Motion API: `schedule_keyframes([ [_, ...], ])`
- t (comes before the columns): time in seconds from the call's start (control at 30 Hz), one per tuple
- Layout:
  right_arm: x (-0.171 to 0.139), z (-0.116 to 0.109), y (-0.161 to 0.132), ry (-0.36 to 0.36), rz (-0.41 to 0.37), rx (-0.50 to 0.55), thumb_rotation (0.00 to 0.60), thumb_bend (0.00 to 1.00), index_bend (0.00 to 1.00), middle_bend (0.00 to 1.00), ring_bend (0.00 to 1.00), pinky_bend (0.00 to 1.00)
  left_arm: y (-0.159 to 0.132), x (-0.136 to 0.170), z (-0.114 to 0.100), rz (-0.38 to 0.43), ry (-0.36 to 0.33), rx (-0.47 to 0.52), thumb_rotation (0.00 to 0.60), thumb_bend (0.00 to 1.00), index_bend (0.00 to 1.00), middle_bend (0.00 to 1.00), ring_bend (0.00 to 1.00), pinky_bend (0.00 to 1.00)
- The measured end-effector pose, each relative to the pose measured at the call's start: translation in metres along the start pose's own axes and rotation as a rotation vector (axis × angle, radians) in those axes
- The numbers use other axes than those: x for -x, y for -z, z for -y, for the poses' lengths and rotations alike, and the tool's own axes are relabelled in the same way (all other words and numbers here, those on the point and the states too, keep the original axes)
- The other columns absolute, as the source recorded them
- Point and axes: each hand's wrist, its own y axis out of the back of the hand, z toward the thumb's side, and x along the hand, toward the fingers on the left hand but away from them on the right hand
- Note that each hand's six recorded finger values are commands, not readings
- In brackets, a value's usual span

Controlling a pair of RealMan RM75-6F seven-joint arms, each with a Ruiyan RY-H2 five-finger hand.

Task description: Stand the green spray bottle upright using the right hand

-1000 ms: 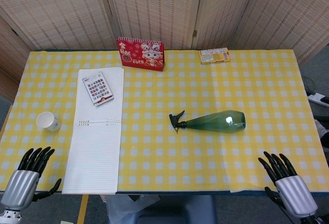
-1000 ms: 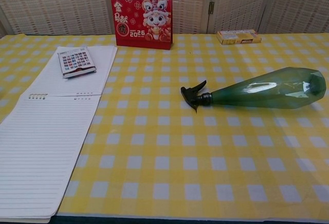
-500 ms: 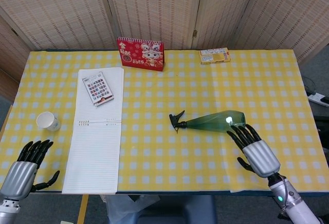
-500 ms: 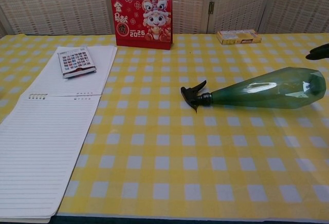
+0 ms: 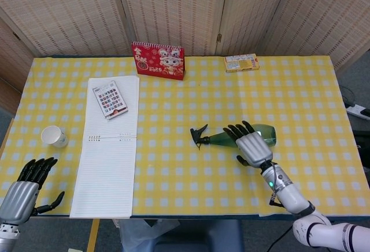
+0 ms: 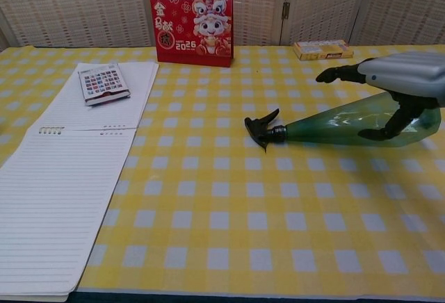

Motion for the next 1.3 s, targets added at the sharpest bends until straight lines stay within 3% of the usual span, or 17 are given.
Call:
schedule_keyframes([
  [0.47, 0.07, 0.017, -0.025, -0.096, 0.067, -0.091, 0.6, 0.37, 0.0, 0.11, 0.1, 0.0, 0.005, 0.005, -0.007, -0.013, -0.014, 0.046, 0.228, 0.38, 0.05, 0.12, 0.1, 0.04],
  [0.73, 0.082, 0.032, -0.028, -0.122, 0.077, -0.112, 0.6, 0.37, 0.02, 0.13, 0.12, 0.0, 0.012, 0.008, -0.013, -0.027, -0.03, 0.062, 0.23, 0.38, 0.05, 0.13, 0.1, 0.04],
  [0.87, 0.083, 0.033, -0.027, -0.11, 0.082, -0.122, 0.6, 0.37, 0.19, 0.21, 0.16, 0.02, 0.012, 0.008, -0.013, -0.028, -0.03, 0.065, 0.229, 0.38, 0.06, 0.13, 0.1, 0.04],
  [1.0, 0.084, 0.03, -0.026, -0.07, 0.092, -0.135, 0.6, 0.37, 0.39, 0.29, 0.23, 0.13, 0.012, 0.008, -0.014, -0.025, -0.032, 0.065, 0.229, 0.38, 0.06, 0.12, 0.1, 0.04],
  [1.17, 0.085, 0.033, -0.022, -0.03, 0.124, -0.183, 0.6, 0.37, 0.44, 0.33, 0.28, 0.22, 0.013, 0.009, -0.015, -0.028, -0.039, 0.068, 0.229, 0.38, 0.06, 0.13, 0.1, 0.04],
  [1.3, 0.086, 0.03, -0.027, 0.013, 0.128, -0.202, 0.6, 0.37, 0.59, 0.47, 0.4, 0.38, 0.014, 0.011, -0.018, -0.028, -0.048, 0.076, 0.228, 0.38, 0.06, 0.13, 0.1, 0.04],
])
